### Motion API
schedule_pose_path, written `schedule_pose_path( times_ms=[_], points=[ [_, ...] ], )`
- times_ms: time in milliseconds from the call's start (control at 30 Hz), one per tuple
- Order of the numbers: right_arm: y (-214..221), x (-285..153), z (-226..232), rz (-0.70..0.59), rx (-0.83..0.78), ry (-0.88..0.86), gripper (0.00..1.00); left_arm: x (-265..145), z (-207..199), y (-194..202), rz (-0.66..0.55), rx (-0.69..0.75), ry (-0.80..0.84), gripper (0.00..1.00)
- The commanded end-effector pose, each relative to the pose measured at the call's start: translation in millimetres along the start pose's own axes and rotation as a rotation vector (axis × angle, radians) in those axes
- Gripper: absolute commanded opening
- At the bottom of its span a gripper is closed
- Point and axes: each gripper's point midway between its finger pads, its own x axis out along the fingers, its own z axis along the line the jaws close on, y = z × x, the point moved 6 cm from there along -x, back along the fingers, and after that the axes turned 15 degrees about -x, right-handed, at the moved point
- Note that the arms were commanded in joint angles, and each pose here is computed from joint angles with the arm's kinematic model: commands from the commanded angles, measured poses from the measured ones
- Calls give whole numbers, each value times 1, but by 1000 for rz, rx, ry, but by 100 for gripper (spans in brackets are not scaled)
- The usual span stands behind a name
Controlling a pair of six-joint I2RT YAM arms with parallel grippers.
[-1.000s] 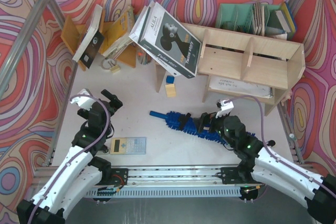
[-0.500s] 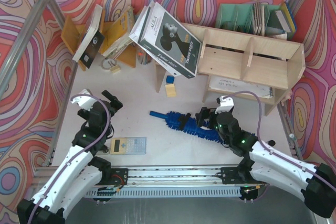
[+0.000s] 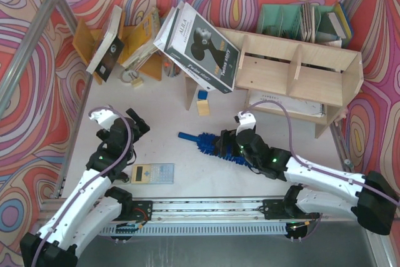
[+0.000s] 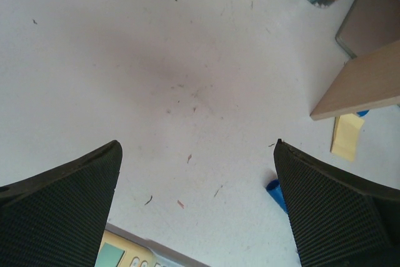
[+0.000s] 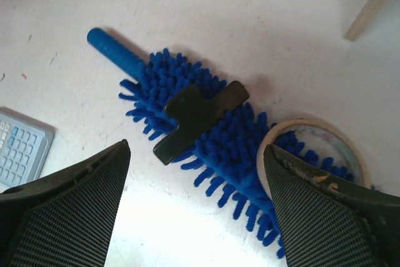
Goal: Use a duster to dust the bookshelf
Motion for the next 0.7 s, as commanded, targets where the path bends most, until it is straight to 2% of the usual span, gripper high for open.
schedule_pose_path(
  times_ms=[0,67,133,267,533,667],
  points=[
    [5,7,17,51,-30,-36,76,-3,5,10,66,14,-2,98],
    [4,12,23,60,-87,-70,71,-3,9,14,76,24,2,98],
    [4,17,25,66,-150,-82,69,-2,11,17,81,36,14,98],
    [2,19,21,50,-252,-74,74,-1,18,26,99,69,46,98],
    [2,27,27,70,-434,-157,72,2,14,33,111,121,146,98],
    [1,32,27,35,-481,-161,71,3,15,37,117,142,183,98]
  ],
)
